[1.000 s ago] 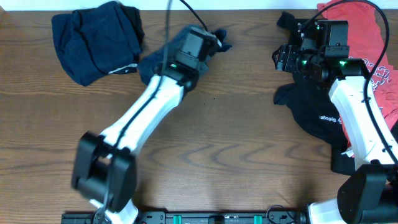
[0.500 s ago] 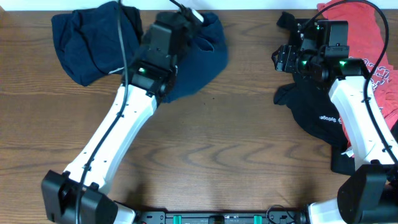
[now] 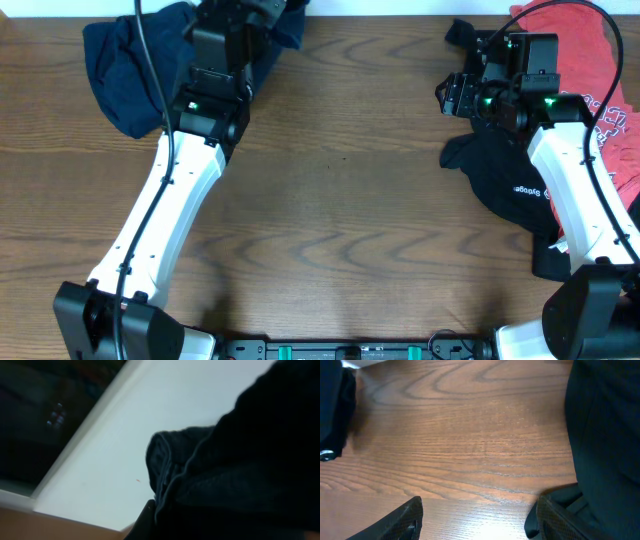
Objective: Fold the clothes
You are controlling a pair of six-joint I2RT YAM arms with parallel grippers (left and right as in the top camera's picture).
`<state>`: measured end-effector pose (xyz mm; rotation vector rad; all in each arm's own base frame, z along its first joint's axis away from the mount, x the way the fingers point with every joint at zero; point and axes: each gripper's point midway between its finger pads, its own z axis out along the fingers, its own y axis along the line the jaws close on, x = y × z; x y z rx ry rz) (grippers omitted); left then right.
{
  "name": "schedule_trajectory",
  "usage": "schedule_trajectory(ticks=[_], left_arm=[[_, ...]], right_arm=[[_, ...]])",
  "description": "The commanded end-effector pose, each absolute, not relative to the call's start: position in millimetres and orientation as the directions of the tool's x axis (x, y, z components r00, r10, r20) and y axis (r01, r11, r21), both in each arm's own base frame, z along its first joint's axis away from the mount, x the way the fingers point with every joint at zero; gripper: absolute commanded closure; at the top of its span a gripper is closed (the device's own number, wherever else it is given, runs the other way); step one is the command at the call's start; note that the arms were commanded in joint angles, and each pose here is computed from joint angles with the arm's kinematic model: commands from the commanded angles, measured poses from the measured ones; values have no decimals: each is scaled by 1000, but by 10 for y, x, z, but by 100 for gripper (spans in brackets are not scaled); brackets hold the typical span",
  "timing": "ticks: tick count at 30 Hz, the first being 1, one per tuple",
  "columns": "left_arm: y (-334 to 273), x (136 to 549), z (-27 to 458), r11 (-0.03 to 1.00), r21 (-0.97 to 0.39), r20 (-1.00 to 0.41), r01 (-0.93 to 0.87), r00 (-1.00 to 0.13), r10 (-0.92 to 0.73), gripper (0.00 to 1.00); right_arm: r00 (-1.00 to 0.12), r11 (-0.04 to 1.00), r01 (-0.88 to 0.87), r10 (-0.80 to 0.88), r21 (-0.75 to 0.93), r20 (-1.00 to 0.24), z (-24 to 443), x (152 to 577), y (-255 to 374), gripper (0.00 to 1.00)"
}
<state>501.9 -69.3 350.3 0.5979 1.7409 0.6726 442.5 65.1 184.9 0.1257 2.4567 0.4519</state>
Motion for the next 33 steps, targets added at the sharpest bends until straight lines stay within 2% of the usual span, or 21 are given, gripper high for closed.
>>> schedule_trajectory(ticks=[1,5,13,21,27,33], left_arm=[[-492,4976,3915,699,713,-694,-56,-196,693,94],[-241,5002,4005,684,721,-690,-114,-207,693,94],[343,4970,3704,671,735,-654,-97,-364,663,94],[630,5025,3698,712,696,-696,-96,-333,636,94],[870,5054,3671,711,692,-702,-124,-346,623,94],[1022,5095,3812,707,684,-723,-179,-299,623,94]], right_arm=[[-808,937,-37,177,348,-561,1785,4416,702,29],[-809,937,-36,177,348,-561,1783,4415,702,30],[-802,936,-41,177,348,-571,1803,4439,703,30],[-797,936,-50,173,349,-578,1818,4452,734,30],[-797,936,-53,170,349,-579,1819,4451,747,30],[-788,935,-61,169,349,-592,1844,4478,761,31]])
